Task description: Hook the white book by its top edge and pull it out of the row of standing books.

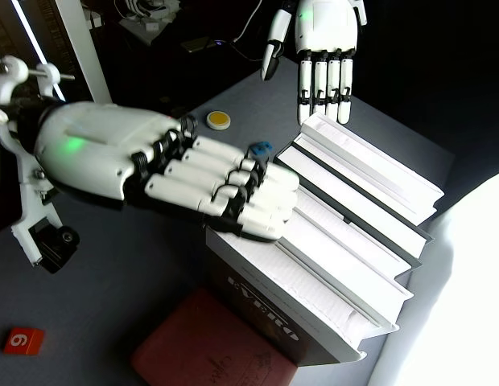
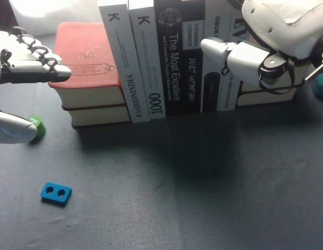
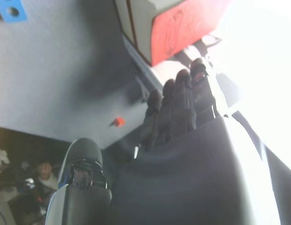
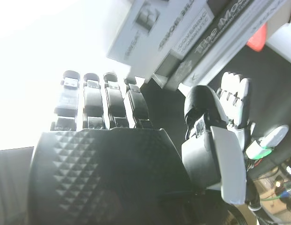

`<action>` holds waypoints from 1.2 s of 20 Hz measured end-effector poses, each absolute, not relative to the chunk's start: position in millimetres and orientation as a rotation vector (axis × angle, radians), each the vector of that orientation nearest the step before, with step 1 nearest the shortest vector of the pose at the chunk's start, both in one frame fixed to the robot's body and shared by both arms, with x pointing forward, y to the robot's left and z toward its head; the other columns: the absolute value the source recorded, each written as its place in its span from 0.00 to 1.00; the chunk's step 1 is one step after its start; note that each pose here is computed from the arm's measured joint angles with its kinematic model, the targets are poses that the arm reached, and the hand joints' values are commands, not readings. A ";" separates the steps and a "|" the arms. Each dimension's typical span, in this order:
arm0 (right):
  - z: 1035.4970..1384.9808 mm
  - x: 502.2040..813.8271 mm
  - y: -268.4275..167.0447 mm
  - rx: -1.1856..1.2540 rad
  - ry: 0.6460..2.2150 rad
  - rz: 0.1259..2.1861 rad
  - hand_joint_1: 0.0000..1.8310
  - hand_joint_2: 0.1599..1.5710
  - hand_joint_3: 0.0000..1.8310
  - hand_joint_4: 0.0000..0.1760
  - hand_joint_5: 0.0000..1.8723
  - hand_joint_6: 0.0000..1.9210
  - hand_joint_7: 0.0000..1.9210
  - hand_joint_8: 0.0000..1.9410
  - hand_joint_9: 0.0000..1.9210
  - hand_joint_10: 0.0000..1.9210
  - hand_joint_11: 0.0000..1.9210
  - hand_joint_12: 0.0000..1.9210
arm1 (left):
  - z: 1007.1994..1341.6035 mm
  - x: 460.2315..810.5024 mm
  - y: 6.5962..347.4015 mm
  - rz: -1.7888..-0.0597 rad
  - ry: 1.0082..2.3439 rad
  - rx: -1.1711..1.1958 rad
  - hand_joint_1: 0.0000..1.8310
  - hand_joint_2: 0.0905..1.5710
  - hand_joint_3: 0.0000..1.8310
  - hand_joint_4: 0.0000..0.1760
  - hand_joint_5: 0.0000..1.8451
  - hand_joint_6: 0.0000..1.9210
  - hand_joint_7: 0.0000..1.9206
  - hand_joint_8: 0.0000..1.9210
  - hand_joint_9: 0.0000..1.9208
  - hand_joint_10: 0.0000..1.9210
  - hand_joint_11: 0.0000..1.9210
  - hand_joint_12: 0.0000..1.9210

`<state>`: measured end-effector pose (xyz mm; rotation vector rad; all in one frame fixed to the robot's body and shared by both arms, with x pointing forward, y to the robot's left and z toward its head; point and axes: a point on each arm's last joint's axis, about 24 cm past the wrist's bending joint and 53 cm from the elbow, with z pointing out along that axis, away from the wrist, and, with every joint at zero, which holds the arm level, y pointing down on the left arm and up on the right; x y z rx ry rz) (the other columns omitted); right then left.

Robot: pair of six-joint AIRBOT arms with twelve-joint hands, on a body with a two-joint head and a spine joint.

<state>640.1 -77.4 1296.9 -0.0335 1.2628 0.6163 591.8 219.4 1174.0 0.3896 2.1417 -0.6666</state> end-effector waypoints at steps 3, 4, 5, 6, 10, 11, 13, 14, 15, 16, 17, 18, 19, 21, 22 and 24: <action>1290.8 632.9 -75.9 -0.063 1.265 0.592 0.00 0.82 0.00 0.00 0.06 0.01 0.04 0.01 0.02 0.01 0.01 0.01 | 1172.1 590.0 218.0 -0.668 2.152 0.386 0.00 0.82 0.00 0.00 0.01 0.00 0.00 0.00 0.00 0.00 0.00 0.00; 1290.7 630.4 -76.0 -0.064 1.266 0.595 0.00 0.82 0.00 0.00 0.06 0.01 0.04 0.01 0.02 0.01 0.01 0.01 | 1172.0 589.7 216.1 -0.674 2.153 0.385 0.00 0.82 0.00 0.00 0.01 0.00 0.00 0.00 0.00 0.00 0.00 0.00; 1289.6 629.3 -77.2 -0.065 1.269 0.592 0.00 0.82 0.00 0.00 0.05 0.00 0.03 0.00 0.02 0.00 0.01 0.01 | 1171.9 590.0 214.5 -0.679 2.155 0.383 0.00 0.82 0.00 0.00 0.01 0.00 0.00 0.00 0.00 0.00 0.00 0.00; 1290.3 627.3 -78.3 -0.063 1.271 0.594 0.00 0.82 0.00 0.00 0.05 0.00 0.03 0.00 0.02 0.00 0.01 0.01 | 1171.7 589.4 211.8 -0.686 2.156 0.382 0.00 0.82 0.00 0.00 0.01 0.00 0.00 0.00 0.00 0.00 0.00 0.00; 1288.8 611.4 -75.7 -0.086 1.285 0.593 0.00 0.82 0.00 0.00 0.05 0.00 0.03 0.00 0.01 0.00 0.00 0.00 | 1172.0 587.6 206.1 -0.700 2.156 0.381 0.00 0.82 0.00 0.00 0.01 0.00 0.00 0.00 0.00 0.00 0.00 0.00; 1288.2 606.9 -75.1 -0.094 1.289 0.594 0.00 0.82 0.00 0.00 0.06 0.01 0.04 0.01 0.02 0.01 0.02 0.01 | 1171.5 588.5 207.4 -0.697 2.160 0.367 0.00 0.82 0.00 0.00 0.02 0.00 0.01 0.00 0.00 0.00 0.00 0.00; 1286.3 599.3 -74.4 -0.100 1.299 0.599 0.00 0.82 0.00 0.00 0.05 0.00 0.03 0.00 0.02 0.00 0.01 0.00 | 1172.3 590.2 208.9 -0.691 2.159 0.357 0.00 0.82 0.00 0.00 0.02 0.00 0.01 0.00 0.00 0.00 0.00 0.00; 1285.6 594.7 -74.9 -0.103 1.305 0.601 0.00 0.82 0.00 0.00 0.05 0.00 0.03 0.00 0.02 0.00 0.00 0.00 | 1173.3 592.2 210.3 -0.684 2.153 0.348 0.00 0.82 0.00 0.00 0.02 0.00 0.00 0.00 0.00 0.00 0.00 0.00; 1284.8 591.1 -75.4 -0.112 1.307 0.599 0.00 0.82 0.00 0.00 0.06 0.00 0.03 0.00 0.01 0.00 0.00 0.00 | 1174.6 593.7 210.8 -0.677 2.147 0.349 0.00 0.82 0.00 0.00 0.01 0.00 0.00 0.00 0.00 0.00 0.00 0.00; 1282.5 586.5 -76.6 -0.118 1.317 0.596 0.00 0.82 0.00 0.00 0.06 0.00 0.03 0.00 0.01 0.00 0.00 0.00 | 1175.4 595.5 210.0 -0.671 2.141 0.353 0.00 0.82 0.00 0.00 0.01 0.00 0.00 0.00 0.00 0.00 0.00 0.00; 1282.6 583.1 -76.6 -0.122 1.319 0.596 0.00 0.82 0.00 0.00 0.06 0.00 0.04 0.00 0.02 0.00 0.01 0.01 | 1176.1 596.5 210.0 -0.669 2.137 0.350 0.00 0.82 0.00 0.00 0.01 0.00 0.00 0.00 0.00 0.00 0.00 0.00; 1281.4 580.4 -76.5 -0.133 1.323 0.589 0.00 0.82 0.00 0.00 0.06 0.00 0.04 0.00 0.02 0.00 0.01 0.01 | 1176.0 596.2 209.5 -0.671 2.138 0.349 0.00 0.82 0.00 0.00 0.01 0.00 0.00 0.00 0.00 0.00 0.00 0.00; 1280.5 575.7 -76.2 -0.143 1.328 0.584 0.00 0.82 0.00 0.00 0.07 0.00 0.05 0.01 0.03 0.01 0.01 0.01 | 1177.0 595.2 207.3 -0.678 2.137 0.350 0.00 0.82 0.00 0.00 0.01 0.00 0.00 0.00 0.00 0.00 0.00 0.00; 1279.0 568.2 -75.0 -0.162 1.336 0.576 0.00 0.82 0.00 0.00 0.07 0.00 0.05 0.00 0.02 0.00 0.01 0.01 | 1177.1 594.7 206.1 -0.684 2.139 0.343 0.00 0.82 0.00 0.00 0.01 0.00 0.00 0.00 0.00 0.00 0.00 0.00; 1278.5 563.4 -74.2 -0.175 1.340 0.569 0.00 0.82 0.00 0.00 0.06 0.00 0.05 0.00 0.02 0.00 0.01 0.01 | 1176.2 594.9 207.1 -0.681 2.144 0.336 0.00 0.82 0.00 0.00 0.01 0.00 0.00 0.00 0.00 0.00 0.00 0.00; 1278.7 557.8 -72.3 -0.193 1.345 0.561 0.00 0.82 0.00 0.00 0.06 0.00 0.04 0.00 0.02 0.00 0.01 0.01 | 1175.1 595.4 208.6 -0.665 2.144 0.347 0.00 0.82 0.00 0.00 0.02 0.00 0.00 0.00 0.00 0.00 0.00 0.00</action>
